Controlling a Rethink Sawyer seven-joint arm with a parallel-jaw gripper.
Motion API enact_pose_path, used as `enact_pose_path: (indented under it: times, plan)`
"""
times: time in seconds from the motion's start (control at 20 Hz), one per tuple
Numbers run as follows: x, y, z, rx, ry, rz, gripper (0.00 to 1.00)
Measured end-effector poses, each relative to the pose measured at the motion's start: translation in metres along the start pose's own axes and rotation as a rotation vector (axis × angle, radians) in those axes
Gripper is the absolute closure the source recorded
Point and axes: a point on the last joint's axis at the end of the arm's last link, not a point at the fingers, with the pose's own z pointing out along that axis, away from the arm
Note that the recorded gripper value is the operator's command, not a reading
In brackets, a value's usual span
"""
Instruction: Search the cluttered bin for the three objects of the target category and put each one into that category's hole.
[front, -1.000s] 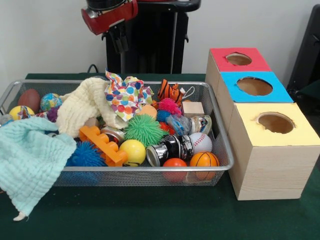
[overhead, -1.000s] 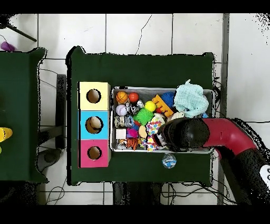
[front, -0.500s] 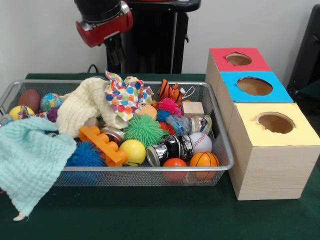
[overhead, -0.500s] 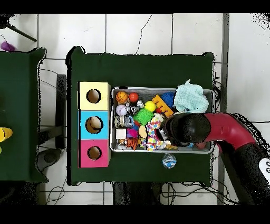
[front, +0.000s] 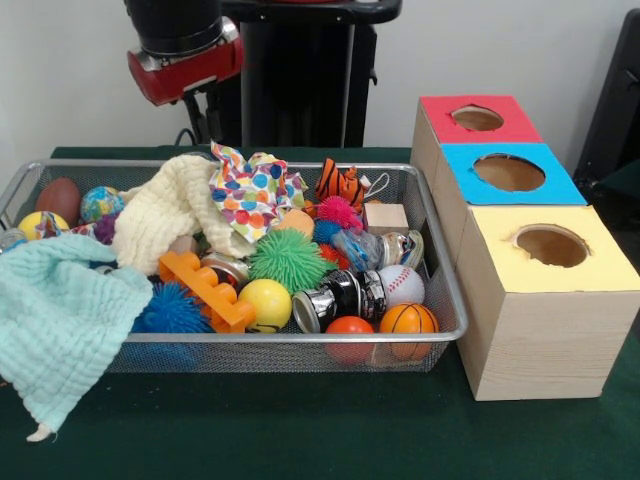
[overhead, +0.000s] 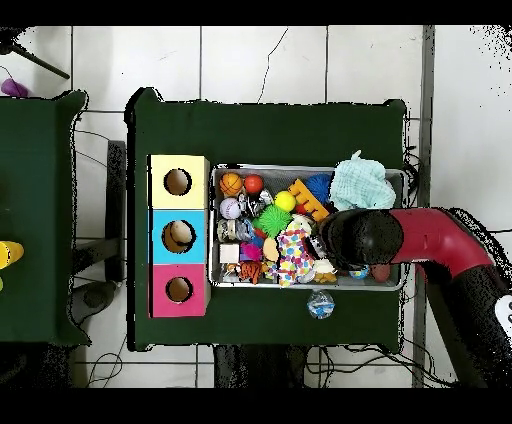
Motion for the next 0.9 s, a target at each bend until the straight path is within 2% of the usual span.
enact_pose_path:
  times: [0.5,0.9]
  plan:
    - [0.003,-0.02,-0.011,0.107,0.009,0.005,1.0]
    - [0.013,-0.027,-0.026,0.141,0.019,0.026,1.0]
